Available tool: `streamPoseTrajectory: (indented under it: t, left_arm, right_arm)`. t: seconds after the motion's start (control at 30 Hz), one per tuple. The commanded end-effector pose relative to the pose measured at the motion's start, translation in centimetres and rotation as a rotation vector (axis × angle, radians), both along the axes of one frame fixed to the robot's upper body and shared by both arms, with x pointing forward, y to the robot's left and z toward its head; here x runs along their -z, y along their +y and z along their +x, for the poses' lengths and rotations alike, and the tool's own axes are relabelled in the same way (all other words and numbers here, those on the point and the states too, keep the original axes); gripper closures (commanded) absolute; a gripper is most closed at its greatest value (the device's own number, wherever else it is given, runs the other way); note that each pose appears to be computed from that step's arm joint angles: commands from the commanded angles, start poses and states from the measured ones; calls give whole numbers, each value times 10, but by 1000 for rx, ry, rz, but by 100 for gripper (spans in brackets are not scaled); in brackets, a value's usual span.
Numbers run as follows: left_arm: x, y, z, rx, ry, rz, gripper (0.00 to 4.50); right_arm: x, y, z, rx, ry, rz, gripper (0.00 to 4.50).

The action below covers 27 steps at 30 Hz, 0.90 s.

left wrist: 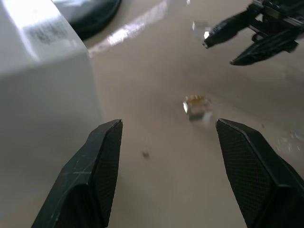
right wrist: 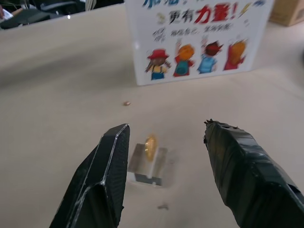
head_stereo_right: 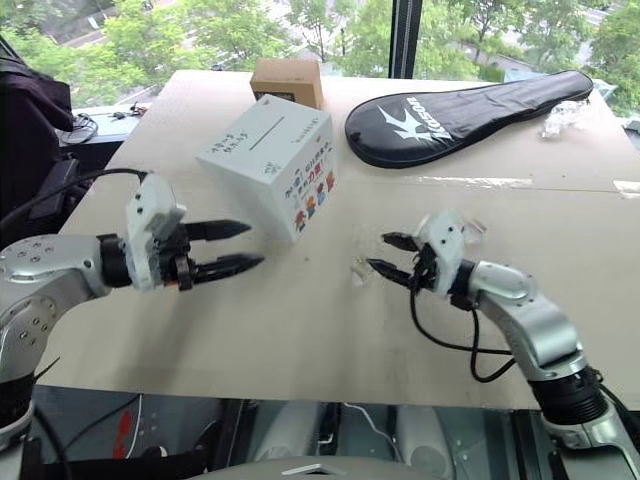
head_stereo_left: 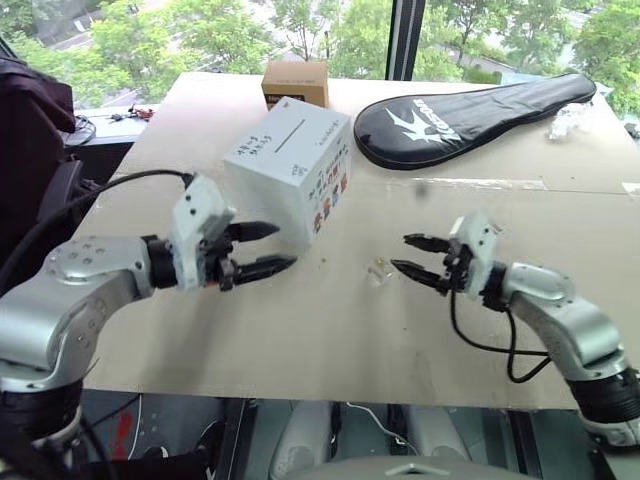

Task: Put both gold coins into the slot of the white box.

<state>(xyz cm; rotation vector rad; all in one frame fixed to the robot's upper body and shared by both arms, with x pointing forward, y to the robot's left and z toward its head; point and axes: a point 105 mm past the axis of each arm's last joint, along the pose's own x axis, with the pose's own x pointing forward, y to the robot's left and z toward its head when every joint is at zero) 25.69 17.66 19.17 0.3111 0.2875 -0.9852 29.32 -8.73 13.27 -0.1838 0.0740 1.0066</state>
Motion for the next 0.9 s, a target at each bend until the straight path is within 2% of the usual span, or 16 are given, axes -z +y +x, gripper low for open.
streamPoseTrajectory:
  t: [0.03,0.1,0.37,0.4,0.47,0.6,0.77,0.9]
  left_arm:
    - [17,5,-12,26,-12,130,134]
    - [23,3,-14,31,-16,119,134]
    - [23,-6,-11,40,-92,35,134]
    - [23,-7,-11,43,-93,30,128]
    - [23,-8,-11,47,-94,26,128]
    - [22,-9,-12,55,-96,20,128]
    - [24,-9,-12,56,-67,6,128]
    - [11,-18,-8,38,-73,-165,128]
  right_arm:
    - [4,11,1,13,-26,-10,179]
    - [8,21,0,14,-20,-4,179]
    - [19,30,9,84,-16,-34,179]
    - [19,30,10,87,-17,-35,220]
    - [18,30,11,96,-14,-29,253]
    - [20,30,11,92,-19,-50,441]
    - [15,31,11,89,-21,-26,441]
    - [-17,38,7,64,8,187,441]
